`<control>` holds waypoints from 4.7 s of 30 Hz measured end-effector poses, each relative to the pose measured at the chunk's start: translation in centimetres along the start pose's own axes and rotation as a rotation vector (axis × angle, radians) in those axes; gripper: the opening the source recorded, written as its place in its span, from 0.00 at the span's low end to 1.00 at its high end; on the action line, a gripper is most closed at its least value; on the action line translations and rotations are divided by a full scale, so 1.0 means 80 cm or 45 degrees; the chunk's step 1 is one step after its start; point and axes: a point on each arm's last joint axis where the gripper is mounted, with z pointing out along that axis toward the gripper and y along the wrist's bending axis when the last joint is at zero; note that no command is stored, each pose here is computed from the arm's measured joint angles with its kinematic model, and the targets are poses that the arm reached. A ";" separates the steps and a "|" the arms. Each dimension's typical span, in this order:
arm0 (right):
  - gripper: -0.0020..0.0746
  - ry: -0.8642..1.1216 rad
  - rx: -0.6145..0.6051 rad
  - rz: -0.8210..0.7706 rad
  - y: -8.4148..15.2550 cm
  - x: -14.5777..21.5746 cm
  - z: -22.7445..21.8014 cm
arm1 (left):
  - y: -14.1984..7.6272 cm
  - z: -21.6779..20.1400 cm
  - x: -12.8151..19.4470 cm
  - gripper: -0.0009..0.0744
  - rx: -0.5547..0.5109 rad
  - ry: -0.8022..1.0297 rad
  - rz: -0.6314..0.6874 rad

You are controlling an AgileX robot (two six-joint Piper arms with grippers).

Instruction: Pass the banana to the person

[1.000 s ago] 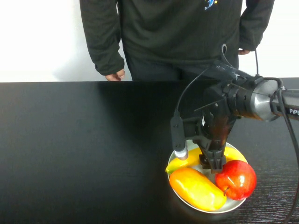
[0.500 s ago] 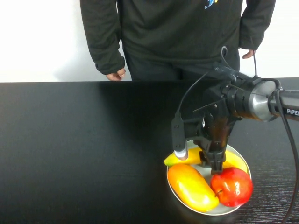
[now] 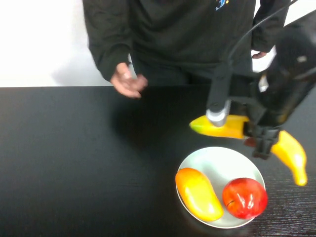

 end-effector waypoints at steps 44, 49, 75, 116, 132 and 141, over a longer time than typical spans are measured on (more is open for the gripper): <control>0.36 -0.017 0.286 -0.374 -0.040 -0.150 0.009 | 0.000 0.000 -0.001 0.01 0.000 0.000 0.000; 0.45 -0.018 0.300 -0.353 -0.041 -0.149 0.005 | 0.000 0.000 -0.001 0.01 0.000 0.000 0.000; 0.06 -0.427 0.297 0.523 0.001 -0.055 -0.152 | 0.000 0.000 -0.001 0.01 0.000 0.000 0.000; 0.02 -1.116 0.836 1.181 0.208 0.267 0.062 | 0.000 0.000 -0.001 0.01 0.000 0.000 0.000; 0.02 -1.175 0.931 1.275 0.226 0.280 0.077 | 0.000 0.000 -0.001 0.01 0.000 0.000 0.000; 0.02 -1.090 0.896 1.269 0.230 0.281 0.084 | 0.000 0.000 -0.001 0.01 0.000 0.000 0.000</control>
